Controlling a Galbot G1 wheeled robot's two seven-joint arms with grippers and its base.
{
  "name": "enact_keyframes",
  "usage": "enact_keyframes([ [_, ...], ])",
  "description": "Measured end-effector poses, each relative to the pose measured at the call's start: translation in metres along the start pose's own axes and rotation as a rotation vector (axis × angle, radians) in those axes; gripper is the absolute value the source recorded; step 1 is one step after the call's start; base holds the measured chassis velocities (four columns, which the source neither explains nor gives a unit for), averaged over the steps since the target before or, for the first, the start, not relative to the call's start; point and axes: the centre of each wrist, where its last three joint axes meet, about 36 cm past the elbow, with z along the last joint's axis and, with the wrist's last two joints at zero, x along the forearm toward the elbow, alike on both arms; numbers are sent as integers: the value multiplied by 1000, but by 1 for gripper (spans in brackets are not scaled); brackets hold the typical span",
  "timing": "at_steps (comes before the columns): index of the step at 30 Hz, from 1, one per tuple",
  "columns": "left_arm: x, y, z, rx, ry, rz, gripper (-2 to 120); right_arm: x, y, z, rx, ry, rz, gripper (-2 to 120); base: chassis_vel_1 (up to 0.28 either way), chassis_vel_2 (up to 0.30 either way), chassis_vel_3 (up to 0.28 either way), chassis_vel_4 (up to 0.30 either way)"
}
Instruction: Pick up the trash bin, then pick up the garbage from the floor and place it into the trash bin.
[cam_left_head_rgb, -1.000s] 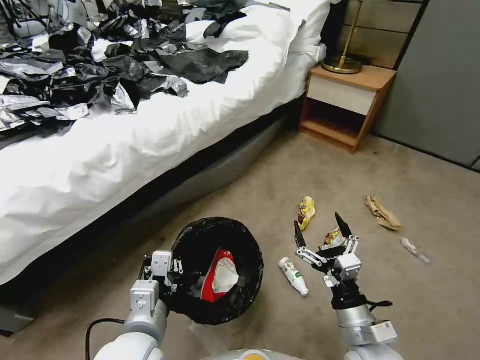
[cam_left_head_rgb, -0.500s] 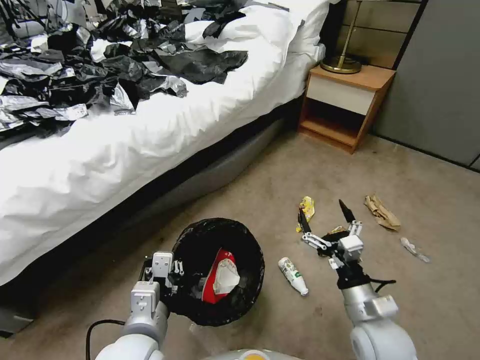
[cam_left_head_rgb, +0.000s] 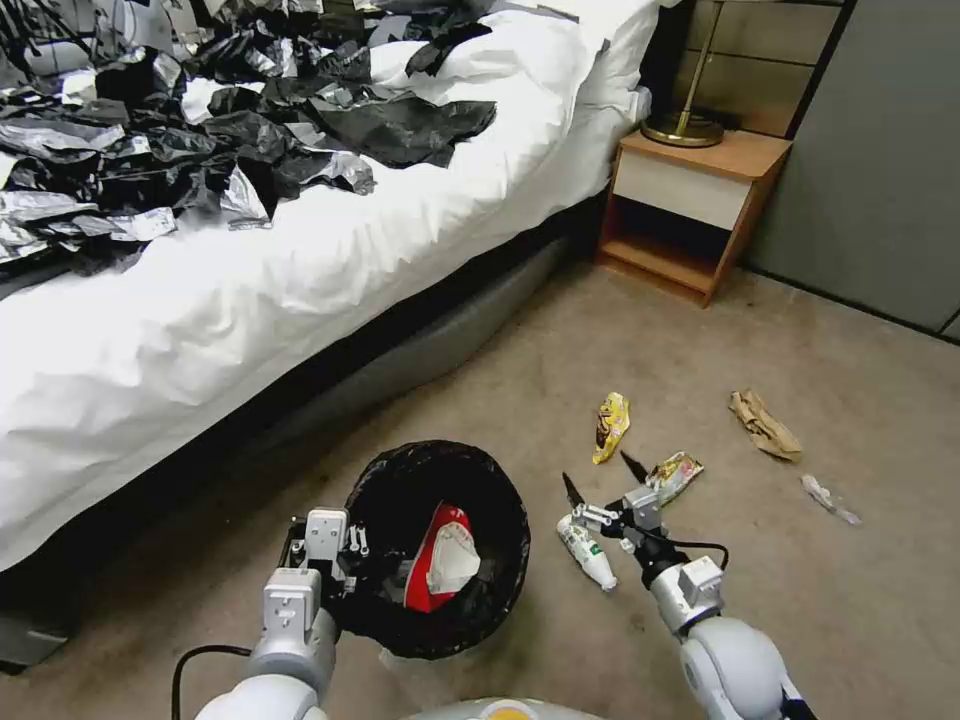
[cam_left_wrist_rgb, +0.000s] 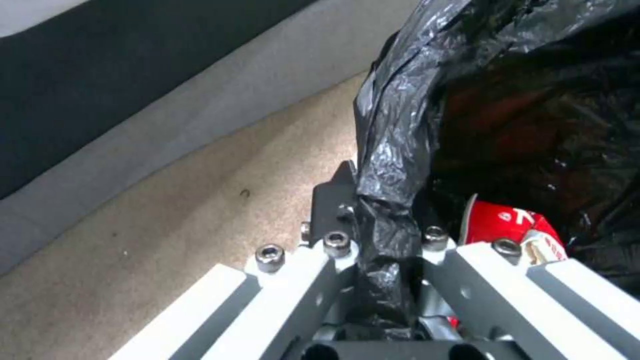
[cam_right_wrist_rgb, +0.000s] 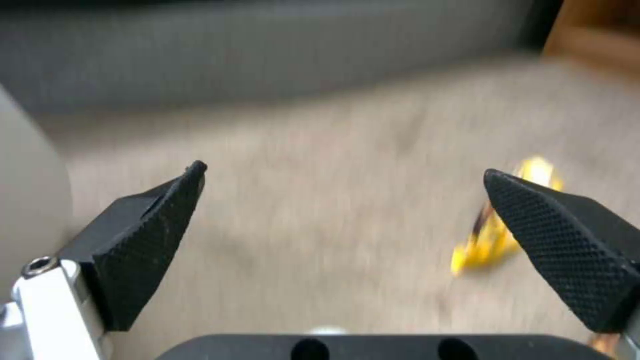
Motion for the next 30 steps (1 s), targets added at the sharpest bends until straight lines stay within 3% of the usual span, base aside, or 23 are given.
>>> enact_keyframes([
  [3, 0, 0, 0, 1, 0, -4, 1, -8, -13, 30, -1, 90, -24, 100, 0, 0, 0, 0],
  [15, 2, -1, 3, -4, 10, -9, 1, -23, -35, 84, -15, 240, -113, 100, 0, 0, 0, 0],
  [30, 3, -2, 4, -5, 12, -11, 1, -32, -32, 113, -9, 274, -134, 100, 0, 0, 0, 0],
])
